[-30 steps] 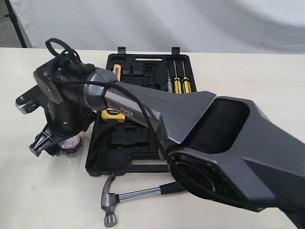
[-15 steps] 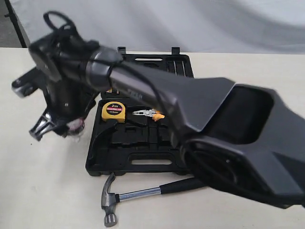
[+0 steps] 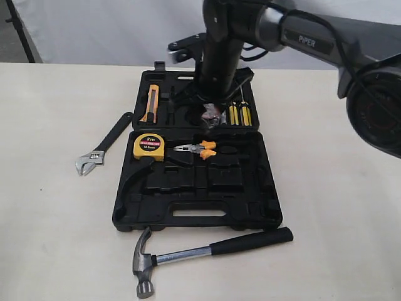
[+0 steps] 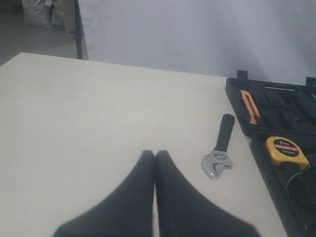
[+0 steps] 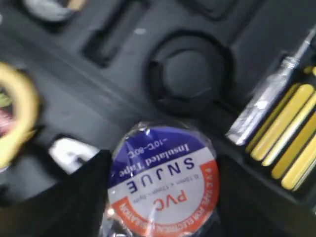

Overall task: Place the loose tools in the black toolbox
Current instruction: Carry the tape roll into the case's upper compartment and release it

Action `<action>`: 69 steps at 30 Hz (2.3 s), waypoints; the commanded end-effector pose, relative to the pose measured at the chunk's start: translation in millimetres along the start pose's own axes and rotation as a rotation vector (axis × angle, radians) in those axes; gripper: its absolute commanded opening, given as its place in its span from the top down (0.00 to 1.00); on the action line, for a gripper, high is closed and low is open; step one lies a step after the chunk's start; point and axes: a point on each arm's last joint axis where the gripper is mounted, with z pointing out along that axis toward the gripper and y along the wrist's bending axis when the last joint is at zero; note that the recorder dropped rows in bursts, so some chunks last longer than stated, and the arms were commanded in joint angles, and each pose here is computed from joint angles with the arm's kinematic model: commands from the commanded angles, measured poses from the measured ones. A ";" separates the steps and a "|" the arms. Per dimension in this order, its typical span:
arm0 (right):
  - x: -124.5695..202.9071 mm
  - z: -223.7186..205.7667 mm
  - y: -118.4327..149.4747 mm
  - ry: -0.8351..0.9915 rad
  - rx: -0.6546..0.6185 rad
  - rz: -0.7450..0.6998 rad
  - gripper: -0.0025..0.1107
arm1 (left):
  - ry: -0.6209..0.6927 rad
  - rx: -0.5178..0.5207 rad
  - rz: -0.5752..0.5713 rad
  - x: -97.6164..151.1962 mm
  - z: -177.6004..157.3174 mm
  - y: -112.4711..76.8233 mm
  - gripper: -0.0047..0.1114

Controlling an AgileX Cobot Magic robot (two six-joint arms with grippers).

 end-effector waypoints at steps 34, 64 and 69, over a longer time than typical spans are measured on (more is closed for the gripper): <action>-12.6 54.1 -20.4 -0.201 -0.092 0.171 0.49 | -0.007 0.014 -0.022 1.5 -0.8 -0.3 0.95; -13.0 52.9 -20.9 -0.076 -0.100 0.154 0.62 | -0.007 0.014 -0.022 1.5 -0.8 -0.3 0.95; -18.4 38.4 -21.3 -0.106 -0.099 0.153 0.50 | -0.007 0.014 -0.022 1.5 -0.8 -0.3 0.95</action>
